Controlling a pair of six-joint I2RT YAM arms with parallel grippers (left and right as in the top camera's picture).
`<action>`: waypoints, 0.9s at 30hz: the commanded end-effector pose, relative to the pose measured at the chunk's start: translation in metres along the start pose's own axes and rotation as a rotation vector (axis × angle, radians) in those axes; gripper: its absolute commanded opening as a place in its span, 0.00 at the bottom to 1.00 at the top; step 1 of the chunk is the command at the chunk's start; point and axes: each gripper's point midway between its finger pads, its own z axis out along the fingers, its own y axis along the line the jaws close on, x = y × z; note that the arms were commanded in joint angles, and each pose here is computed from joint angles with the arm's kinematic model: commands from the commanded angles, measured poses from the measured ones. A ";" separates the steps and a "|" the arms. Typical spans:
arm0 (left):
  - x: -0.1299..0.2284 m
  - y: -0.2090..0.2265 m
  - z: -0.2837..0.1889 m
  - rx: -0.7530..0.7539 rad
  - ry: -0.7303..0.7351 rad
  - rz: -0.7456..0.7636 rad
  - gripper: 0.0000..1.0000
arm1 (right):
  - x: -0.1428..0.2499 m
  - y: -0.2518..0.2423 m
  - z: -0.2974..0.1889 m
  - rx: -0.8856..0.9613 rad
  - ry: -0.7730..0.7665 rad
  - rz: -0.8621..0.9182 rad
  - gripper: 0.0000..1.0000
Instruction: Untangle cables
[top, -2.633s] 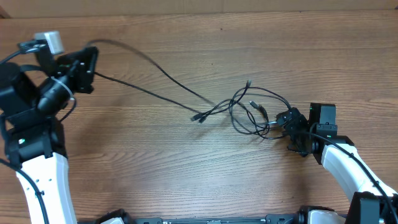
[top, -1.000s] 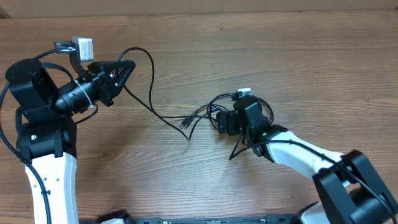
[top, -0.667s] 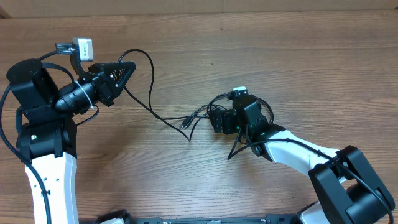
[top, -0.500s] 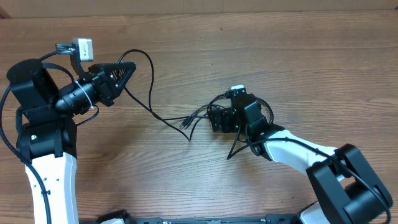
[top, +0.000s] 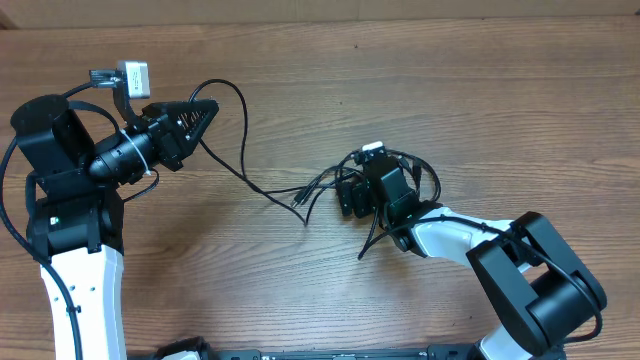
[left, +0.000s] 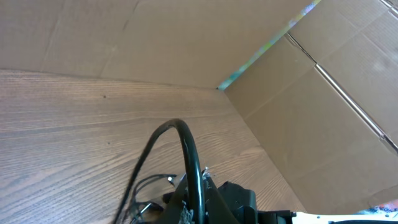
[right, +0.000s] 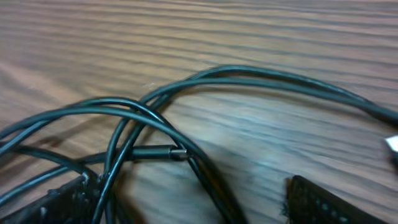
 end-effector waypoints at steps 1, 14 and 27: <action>-0.013 -0.010 -0.006 -0.001 -0.038 0.077 0.04 | -0.001 -0.037 0.002 0.191 -0.026 0.151 0.92; -0.091 0.019 -0.068 -0.211 -0.322 0.171 0.04 | 0.059 -0.147 -0.014 0.396 0.201 0.587 0.85; -0.127 0.035 -0.094 -0.381 -0.426 0.146 0.04 | 0.070 -0.114 -0.010 0.165 0.316 0.668 0.91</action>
